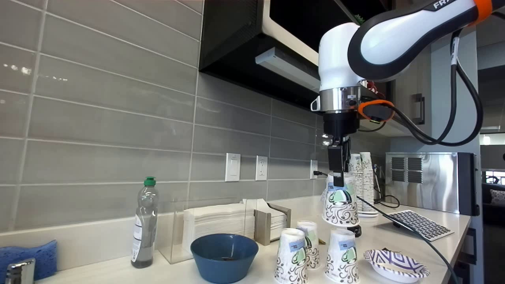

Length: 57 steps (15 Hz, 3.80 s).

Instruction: Stack the coffee cups on top of each other

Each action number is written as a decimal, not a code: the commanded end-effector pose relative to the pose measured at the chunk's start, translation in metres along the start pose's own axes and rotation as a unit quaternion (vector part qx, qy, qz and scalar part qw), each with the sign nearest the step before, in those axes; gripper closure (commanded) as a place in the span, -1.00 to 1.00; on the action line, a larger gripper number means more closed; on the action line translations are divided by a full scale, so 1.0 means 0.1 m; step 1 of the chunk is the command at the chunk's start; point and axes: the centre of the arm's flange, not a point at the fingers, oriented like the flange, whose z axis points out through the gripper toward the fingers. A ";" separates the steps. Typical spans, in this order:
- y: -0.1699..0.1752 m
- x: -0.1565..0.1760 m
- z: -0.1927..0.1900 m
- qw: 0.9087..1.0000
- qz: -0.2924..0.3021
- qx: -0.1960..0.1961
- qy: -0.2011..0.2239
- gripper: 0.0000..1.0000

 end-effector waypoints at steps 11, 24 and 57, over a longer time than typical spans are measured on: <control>0.47 0.12 0.60 0.999 0.031 0.024 0.017 0.19; 0.46 -0.04 0.54 0.999 0.037 0.024 0.011 0.19; 0.56 0.44 0.80 0.998 -0.012 0.043 0.048 -1.00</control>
